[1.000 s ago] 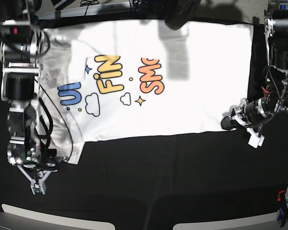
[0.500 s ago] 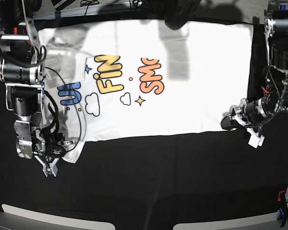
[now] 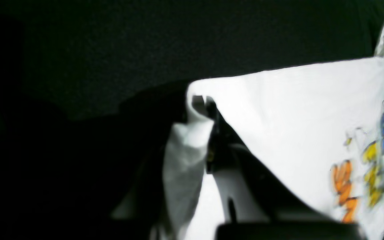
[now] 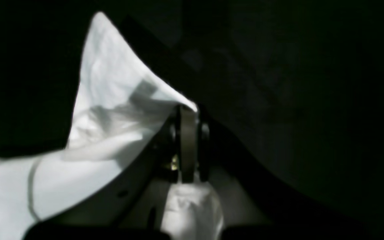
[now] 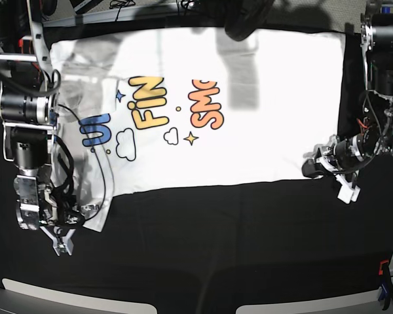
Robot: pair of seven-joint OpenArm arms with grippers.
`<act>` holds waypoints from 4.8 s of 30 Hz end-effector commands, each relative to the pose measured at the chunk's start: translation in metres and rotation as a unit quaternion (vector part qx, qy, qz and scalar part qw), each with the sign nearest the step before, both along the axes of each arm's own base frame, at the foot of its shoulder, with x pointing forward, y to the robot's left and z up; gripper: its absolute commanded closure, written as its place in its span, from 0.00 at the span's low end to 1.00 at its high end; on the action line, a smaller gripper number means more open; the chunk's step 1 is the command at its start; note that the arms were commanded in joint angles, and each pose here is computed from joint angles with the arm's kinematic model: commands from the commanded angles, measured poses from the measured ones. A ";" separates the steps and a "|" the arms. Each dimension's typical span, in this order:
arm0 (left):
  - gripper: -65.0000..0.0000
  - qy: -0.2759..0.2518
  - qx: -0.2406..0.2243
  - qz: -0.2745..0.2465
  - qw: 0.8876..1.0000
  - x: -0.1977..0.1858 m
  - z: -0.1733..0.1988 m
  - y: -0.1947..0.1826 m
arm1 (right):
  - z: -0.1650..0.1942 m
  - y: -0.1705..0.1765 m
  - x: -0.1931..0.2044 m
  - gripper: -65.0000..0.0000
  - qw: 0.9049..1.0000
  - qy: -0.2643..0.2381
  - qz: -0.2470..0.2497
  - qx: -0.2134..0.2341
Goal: Layout the t-shirt on the table in an organized manner, then fold the t-shirt properly
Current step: 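Fold the shirt's side edges inward toward the middle with both grippers, then grasp the folded shirt ends with both grippers and straighten the strip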
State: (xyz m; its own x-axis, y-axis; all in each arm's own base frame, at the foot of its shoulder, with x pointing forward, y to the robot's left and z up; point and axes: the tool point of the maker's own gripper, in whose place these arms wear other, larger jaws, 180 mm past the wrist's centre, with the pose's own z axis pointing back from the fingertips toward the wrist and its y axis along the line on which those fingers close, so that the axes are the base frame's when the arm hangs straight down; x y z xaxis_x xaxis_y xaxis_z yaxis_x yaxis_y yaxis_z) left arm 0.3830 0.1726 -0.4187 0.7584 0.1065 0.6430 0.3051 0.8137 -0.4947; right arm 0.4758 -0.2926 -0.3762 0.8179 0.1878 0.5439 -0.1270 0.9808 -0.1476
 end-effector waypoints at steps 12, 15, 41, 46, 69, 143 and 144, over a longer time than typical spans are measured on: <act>1.00 -0.138 0.090 -0.083 0.983 0.024 0.081 -0.019 | 0.089 0.003 0.023 1.00 0.991 -0.075 0.106 0.014; 1.00 -0.153 0.097 -0.098 0.979 0.011 0.085 -0.025 | 0.096 0.016 0.014 1.00 0.987 -0.088 0.131 0.022; 1.00 -0.118 0.173 -0.152 0.966 -0.129 0.069 -0.027 | 0.067 -0.036 -0.180 1.00 0.992 -0.118 0.053 0.003; 1.00 -0.108 0.171 -0.154 0.967 -0.137 0.064 -0.027 | 0.056 -0.026 -0.184 1.00 0.993 -0.105 0.054 0.019; 0.42 -0.031 0.146 -0.215 0.965 -0.169 0.067 -0.044 | 0.117 -0.040 -0.191 0.55 0.987 -0.149 0.039 -0.041; 0.43 0.026 -0.051 0.147 0.987 -0.184 0.027 0.064 | 0.171 -0.052 -0.236 0.55 0.939 -0.317 -0.072 0.115; 0.43 0.031 -0.052 0.152 0.987 -0.184 0.022 0.065 | 0.171 -0.051 -0.236 0.55 0.939 -0.317 -0.072 0.115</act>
State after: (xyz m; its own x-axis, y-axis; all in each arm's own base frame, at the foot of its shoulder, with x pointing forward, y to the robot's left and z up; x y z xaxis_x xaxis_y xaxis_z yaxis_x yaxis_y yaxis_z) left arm 0.1915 0.2311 -0.4071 0.7427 0.4019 0.5356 0.0001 0.7998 -0.6002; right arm 0.2356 -0.3436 -0.2229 0.3754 -0.1156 0.9196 0.0696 0.9929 0.0964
